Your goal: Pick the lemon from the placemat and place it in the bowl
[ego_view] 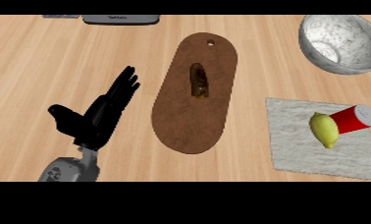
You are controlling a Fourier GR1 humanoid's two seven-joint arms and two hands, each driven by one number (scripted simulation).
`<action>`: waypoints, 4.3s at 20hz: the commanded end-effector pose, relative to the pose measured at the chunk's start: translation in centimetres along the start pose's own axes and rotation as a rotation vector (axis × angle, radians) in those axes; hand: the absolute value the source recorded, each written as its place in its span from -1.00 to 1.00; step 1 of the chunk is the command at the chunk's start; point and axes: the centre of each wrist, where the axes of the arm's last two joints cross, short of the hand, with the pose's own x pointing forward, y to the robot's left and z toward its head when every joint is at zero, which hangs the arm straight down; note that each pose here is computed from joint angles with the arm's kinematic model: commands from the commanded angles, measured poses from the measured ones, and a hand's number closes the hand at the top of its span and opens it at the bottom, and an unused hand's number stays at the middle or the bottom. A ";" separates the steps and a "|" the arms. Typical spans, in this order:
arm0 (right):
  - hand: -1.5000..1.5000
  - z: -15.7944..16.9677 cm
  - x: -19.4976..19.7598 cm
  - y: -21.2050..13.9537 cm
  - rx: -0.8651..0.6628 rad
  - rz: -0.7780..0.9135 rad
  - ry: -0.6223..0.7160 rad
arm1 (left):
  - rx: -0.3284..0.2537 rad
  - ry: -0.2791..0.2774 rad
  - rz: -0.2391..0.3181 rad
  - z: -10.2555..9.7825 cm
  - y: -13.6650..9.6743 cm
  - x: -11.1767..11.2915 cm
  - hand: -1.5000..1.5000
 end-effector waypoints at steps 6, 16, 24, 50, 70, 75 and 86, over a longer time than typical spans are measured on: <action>-1.00 -4.9 5.1 -0.6 0.147 0.081 0.219 | -0.025 0.019 -0.007 0.9 -1.0 -0.8 0.00; -1.00 -5.7 5.1 4.8 0.299 0.147 0.323 | -0.003 0.019 0.017 -1.0 0.1 -0.6 0.00; -1.00 -7.9 3.1 5.9 0.297 0.178 0.295 | 0.012 0.006 0.012 -1.0 0.6 1.4 0.00; -1.00 -8.9 2.0 11.6 0.247 0.164 0.319 | -0.006 0.018 0.012 1.2 0.4 -0.1 0.00; 1.00 -8.6 1.1 13.0 0.161 0.230 0.155 | 0.029 -0.005 0.001 -1.1 0.5 0.0 0.00; 1.00 -11.6 4.4 14.1 0.355 0.536 0.052 | -0.031 -0.008 0.011 -0.5 -1.3 0.1 0.00; 1.00 -12.1 19.9 15.0 0.490 0.678 -0.193 | 0.028 0.001 0.006 -0.4 -1.0 -0.1 0.00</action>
